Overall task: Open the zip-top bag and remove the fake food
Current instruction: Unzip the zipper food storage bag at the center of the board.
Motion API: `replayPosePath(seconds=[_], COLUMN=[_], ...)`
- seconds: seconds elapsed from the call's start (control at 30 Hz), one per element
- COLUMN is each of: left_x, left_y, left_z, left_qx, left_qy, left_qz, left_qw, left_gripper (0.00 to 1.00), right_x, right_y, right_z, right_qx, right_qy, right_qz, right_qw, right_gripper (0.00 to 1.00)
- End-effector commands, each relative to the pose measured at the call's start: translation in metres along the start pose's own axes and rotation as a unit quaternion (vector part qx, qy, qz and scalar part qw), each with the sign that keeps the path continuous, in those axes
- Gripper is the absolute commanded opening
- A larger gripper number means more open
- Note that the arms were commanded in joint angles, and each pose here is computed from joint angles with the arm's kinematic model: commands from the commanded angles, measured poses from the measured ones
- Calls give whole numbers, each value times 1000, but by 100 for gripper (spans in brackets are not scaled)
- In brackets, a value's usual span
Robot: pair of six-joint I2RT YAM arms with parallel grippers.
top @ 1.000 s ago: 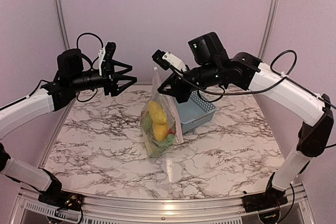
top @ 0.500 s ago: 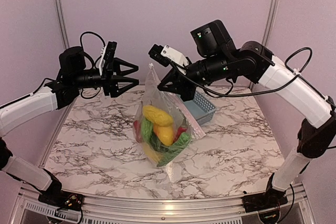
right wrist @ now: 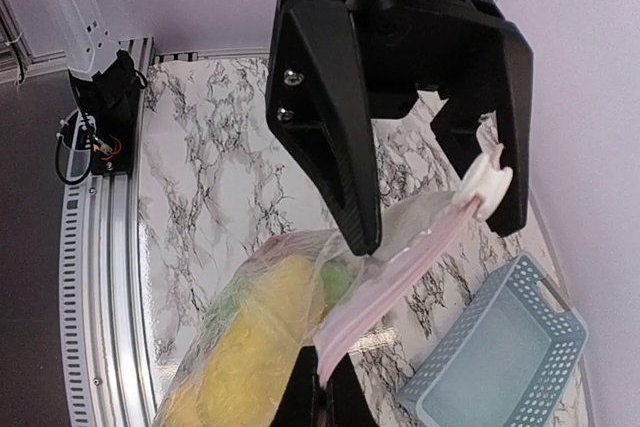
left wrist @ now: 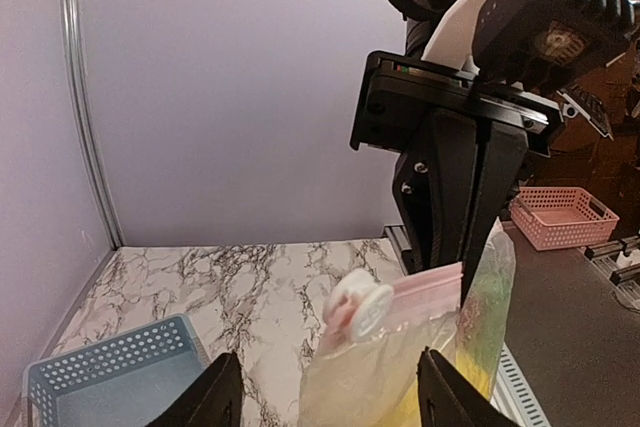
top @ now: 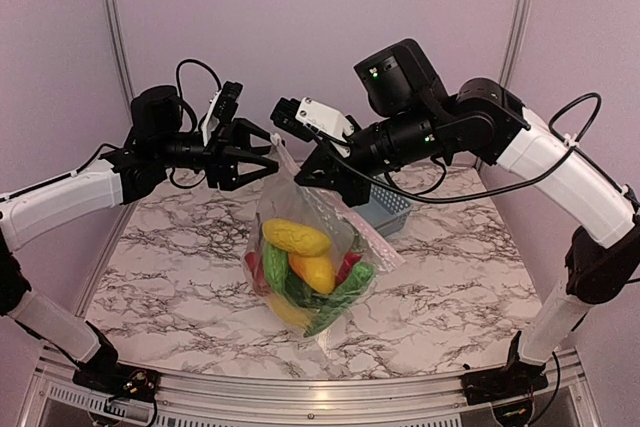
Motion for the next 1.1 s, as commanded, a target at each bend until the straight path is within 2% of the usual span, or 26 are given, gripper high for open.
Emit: replayPosePath(seconds=[0.0, 0.1, 0.23, 0.5, 0.53, 0.7, 0.77, 0.8, 0.9, 1.07], left_x=[4, 5, 14, 18, 18, 18, 18, 18, 18, 15], left_y=[-6, -8, -9, -4, -4, -5, -6, -6, -7, -7], left_z=[-6, -11, -11, -16, -16, -16, -16, -17, -17, -20], left_qx=[35, 42, 38, 4, 1, -10, -12, -14, -20, -30], left_qy=[23, 38, 56, 48, 46, 43, 41, 40, 38, 32], left_qz=[-2, -4, 3, -16, -16, -18, -17, -18, -11, -8], left_qw=[999, 998, 998, 999, 999, 999, 999, 999, 999, 999], left_gripper=[60, 53, 30, 1, 0, 0, 0, 0, 0, 0], right_x=[-15, -11, -6, 14, 15, 12, 7, 4, -5, -15], right_y=[16, 13, 12, 3, 3, 5, 6, 7, 11, 3], right_z=[-2, -3, -4, -1, -2, -6, -8, -10, -20, -33], right_qx=[25, 37, 53, 45, 44, 47, 55, 61, 91, 107], right_qy=[13, 11, 7, -11, -15, -23, -21, -19, -19, -21], right_qz=[-38, -30, -29, -30, -36, -69, -85, -92, -117, -126], right_qw=[999, 999, 998, 998, 998, 996, 995, 994, 989, 986], right_gripper=[0, 0, 0, 0, 0, 48, 64, 67, 68, 59])
Point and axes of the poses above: each gripper's point midway between its finger pads, its own y axis back along the fingers, its own z axis along the line the jaws close on, x = y × z, the point moved 10 cm from there along y, back along the fingers, and after that the axes turned 1 degree about -y, right-handed, at the moved point
